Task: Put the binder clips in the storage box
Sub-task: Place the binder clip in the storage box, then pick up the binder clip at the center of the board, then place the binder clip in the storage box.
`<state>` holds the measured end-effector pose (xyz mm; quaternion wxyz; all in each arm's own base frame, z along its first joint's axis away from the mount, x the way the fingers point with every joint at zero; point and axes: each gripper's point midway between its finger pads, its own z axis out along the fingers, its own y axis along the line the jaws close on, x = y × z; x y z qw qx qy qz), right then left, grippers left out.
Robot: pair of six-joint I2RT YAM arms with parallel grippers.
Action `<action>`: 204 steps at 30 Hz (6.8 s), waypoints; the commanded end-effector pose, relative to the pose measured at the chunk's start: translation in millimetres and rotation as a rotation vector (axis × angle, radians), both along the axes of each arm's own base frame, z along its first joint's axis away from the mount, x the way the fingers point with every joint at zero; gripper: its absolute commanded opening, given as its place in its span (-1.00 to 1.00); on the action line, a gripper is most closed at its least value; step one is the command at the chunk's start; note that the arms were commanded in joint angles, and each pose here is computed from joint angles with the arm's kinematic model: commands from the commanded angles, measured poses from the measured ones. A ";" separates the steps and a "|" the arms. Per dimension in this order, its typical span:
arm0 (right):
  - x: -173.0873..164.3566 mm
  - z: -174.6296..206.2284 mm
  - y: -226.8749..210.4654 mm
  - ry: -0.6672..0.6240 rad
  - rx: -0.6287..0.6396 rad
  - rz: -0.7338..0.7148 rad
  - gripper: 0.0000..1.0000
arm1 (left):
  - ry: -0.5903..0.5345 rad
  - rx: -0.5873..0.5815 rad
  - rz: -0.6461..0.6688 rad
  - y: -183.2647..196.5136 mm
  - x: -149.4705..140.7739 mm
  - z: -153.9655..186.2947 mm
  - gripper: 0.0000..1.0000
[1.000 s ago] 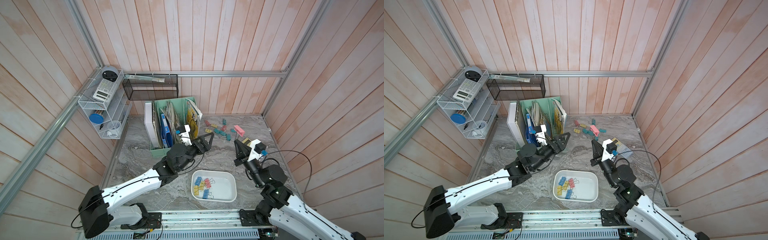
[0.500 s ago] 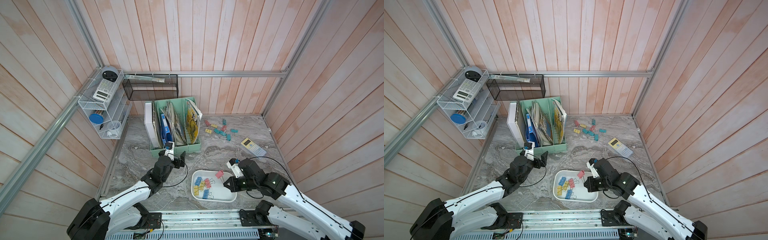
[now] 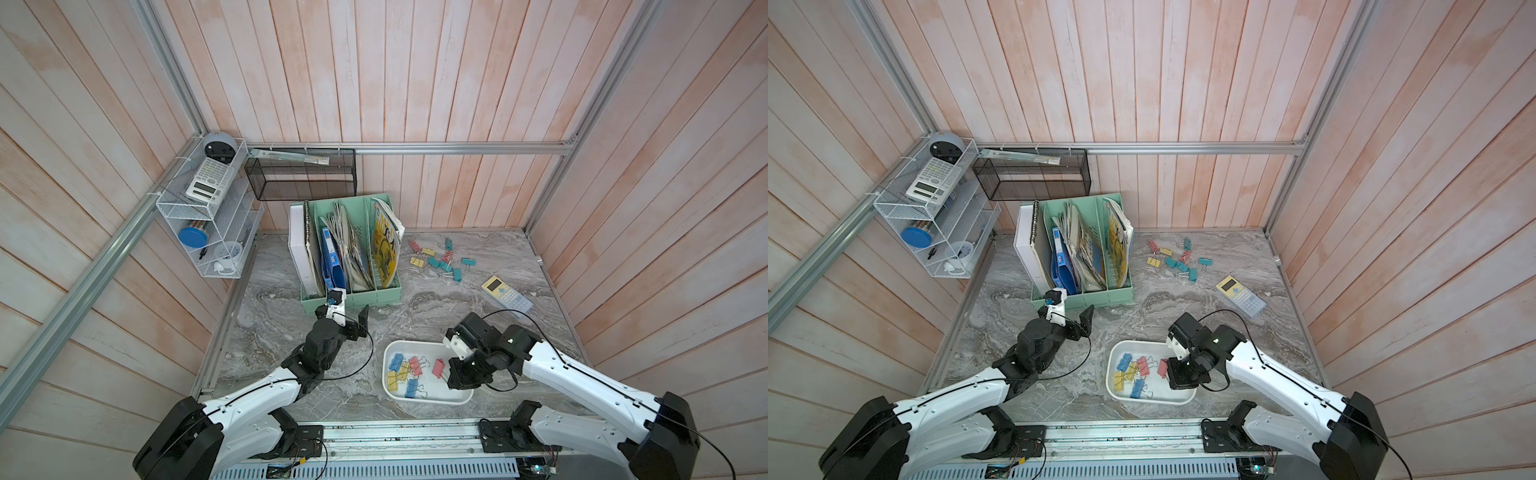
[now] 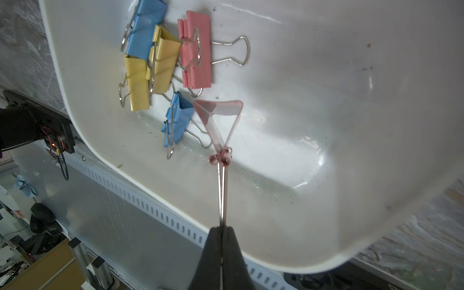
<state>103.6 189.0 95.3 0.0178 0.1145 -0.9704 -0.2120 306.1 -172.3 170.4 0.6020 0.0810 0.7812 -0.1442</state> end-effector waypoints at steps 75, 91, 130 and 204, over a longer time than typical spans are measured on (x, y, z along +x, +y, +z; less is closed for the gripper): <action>381.9 -65.0 -99.7 -0.204 -0.264 -0.615 0.03 | 0.046 -0.062 -0.045 -18.3 7.3 -5.8 1.00; 394.8 -63.9 -106.5 -0.307 -0.413 -0.490 0.09 | 0.050 -0.070 -0.052 -19.9 6.8 -5.6 0.99; 373.2 -26.4 -101.4 -0.419 -0.398 -0.486 0.00 | 0.069 -0.075 -0.060 -23.6 8.2 -9.3 1.00; 91.4 22.3 -6.6 -0.556 -0.088 -0.366 0.21 | 0.032 -0.107 -0.090 -23.6 0.9 -0.8 1.00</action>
